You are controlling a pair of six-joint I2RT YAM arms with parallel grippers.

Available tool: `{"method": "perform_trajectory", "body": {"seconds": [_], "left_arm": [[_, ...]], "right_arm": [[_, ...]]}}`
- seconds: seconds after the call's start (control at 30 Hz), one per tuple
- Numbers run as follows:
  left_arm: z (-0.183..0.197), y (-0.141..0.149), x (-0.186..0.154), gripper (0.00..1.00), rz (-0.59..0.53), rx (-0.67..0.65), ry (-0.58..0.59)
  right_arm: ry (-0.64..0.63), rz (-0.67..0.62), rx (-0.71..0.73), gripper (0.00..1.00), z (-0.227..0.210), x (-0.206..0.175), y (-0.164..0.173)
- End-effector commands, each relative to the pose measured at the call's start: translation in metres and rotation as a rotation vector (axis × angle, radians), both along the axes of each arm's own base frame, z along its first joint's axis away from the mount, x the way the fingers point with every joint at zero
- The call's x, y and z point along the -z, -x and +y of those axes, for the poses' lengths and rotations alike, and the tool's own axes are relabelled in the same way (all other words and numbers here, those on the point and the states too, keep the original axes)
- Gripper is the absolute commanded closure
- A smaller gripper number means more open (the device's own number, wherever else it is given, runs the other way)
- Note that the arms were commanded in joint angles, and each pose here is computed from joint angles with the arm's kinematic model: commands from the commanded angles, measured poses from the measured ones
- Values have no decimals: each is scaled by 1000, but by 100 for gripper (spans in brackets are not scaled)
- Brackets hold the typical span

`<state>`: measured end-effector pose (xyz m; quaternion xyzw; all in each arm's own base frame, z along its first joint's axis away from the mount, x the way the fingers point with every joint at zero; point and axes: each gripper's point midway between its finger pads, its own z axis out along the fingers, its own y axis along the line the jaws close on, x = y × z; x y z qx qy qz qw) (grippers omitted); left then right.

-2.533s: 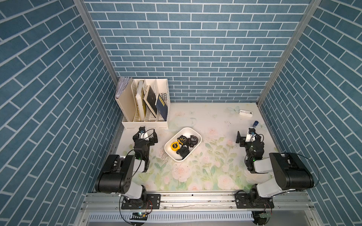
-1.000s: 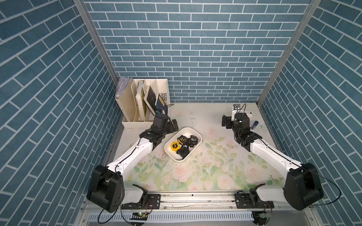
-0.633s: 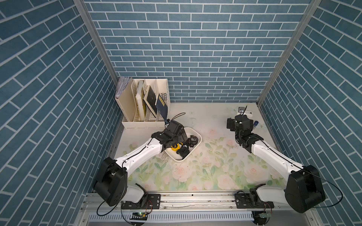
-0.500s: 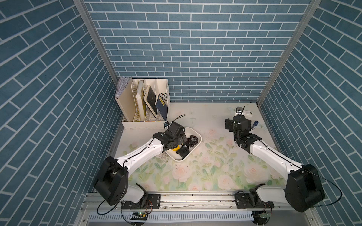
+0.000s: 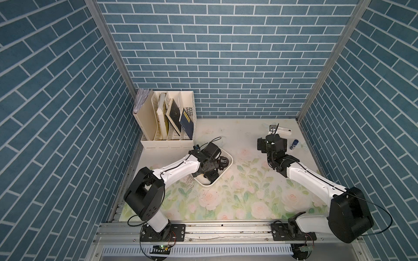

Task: Take the tape measure out of the storage box
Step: Pick up the tape measure from the storage box.

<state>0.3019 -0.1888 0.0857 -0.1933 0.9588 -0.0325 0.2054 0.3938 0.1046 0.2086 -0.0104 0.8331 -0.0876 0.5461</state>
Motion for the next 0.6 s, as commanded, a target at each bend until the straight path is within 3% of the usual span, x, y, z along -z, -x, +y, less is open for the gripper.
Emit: {"method": "perform_trajectory", "body": {"seconds": [0.0,0.57], "left_arm": [[9,2,2,0,27,12,-75],[35,-13,30,6,81,51,-125]], "right_arm": [[7,-8,24,0,-3,5,1],[17,-4,58,0,-8,12,0]]}}
